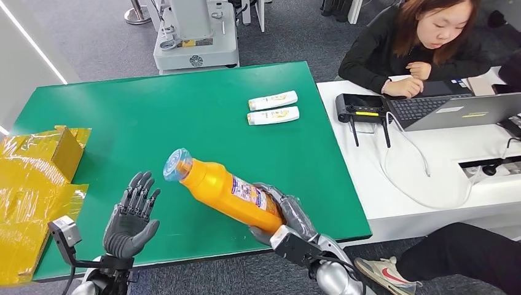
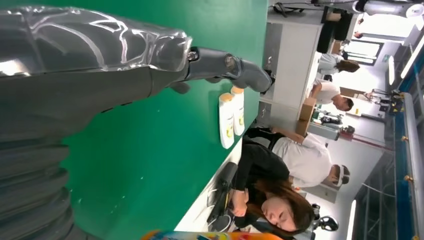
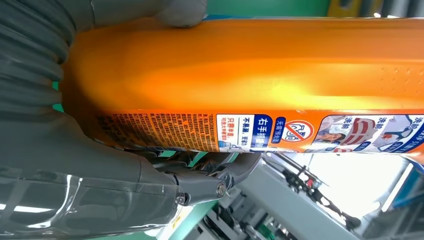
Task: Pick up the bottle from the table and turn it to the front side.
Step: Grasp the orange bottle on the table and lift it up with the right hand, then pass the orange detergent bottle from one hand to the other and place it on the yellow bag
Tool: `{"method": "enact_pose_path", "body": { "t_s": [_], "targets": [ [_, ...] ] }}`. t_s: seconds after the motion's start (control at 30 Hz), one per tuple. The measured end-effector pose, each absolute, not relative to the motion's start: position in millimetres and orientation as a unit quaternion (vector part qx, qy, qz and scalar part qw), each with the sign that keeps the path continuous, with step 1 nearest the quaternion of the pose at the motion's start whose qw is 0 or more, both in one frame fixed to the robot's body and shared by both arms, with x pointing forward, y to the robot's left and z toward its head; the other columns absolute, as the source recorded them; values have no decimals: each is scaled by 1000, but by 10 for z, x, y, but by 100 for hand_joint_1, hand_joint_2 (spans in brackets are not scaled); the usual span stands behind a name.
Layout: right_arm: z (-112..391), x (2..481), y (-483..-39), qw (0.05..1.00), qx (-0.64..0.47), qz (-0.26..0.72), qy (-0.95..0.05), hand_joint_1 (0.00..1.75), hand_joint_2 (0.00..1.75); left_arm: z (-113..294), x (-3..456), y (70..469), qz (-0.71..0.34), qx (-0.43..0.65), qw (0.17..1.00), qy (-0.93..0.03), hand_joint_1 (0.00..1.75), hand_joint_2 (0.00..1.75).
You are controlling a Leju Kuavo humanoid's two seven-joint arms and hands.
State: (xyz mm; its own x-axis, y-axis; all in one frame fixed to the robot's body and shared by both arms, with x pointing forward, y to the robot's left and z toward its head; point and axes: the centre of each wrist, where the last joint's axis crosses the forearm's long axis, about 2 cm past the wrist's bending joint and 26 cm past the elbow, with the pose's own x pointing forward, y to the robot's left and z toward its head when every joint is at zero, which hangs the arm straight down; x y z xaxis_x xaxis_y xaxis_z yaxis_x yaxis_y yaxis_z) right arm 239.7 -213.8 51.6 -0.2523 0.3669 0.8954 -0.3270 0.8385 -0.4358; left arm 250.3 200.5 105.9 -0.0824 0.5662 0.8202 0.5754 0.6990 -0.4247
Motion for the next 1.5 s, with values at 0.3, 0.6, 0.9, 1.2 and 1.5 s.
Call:
{"method": "enact_pose_path", "body": {
  "t_s": [0.3,0.6,0.9,1.2,1.5],
  "targets": [
    [650,2568,-2131,595,-23,247,-765,175,175,1040,2738,2173,-61,-368,566,-735,0,175],
    [595,2780,-2000,617,7,228,-753,175,175,1307,3147,2063,-36,-416,546,-726,0,175],
    [632,2993,-1907,613,-18,241,-752,175,175,1751,3466,1704,-49,-522,535,-662,0,175],
    [636,3081,-1918,622,-31,255,-740,175,175,1875,3507,1390,-95,-537,544,-638,0,175],
    [660,3208,-1939,628,-40,267,-729,175,175,1948,3558,1118,-155,-449,528,-704,0,175]
  ]
}}
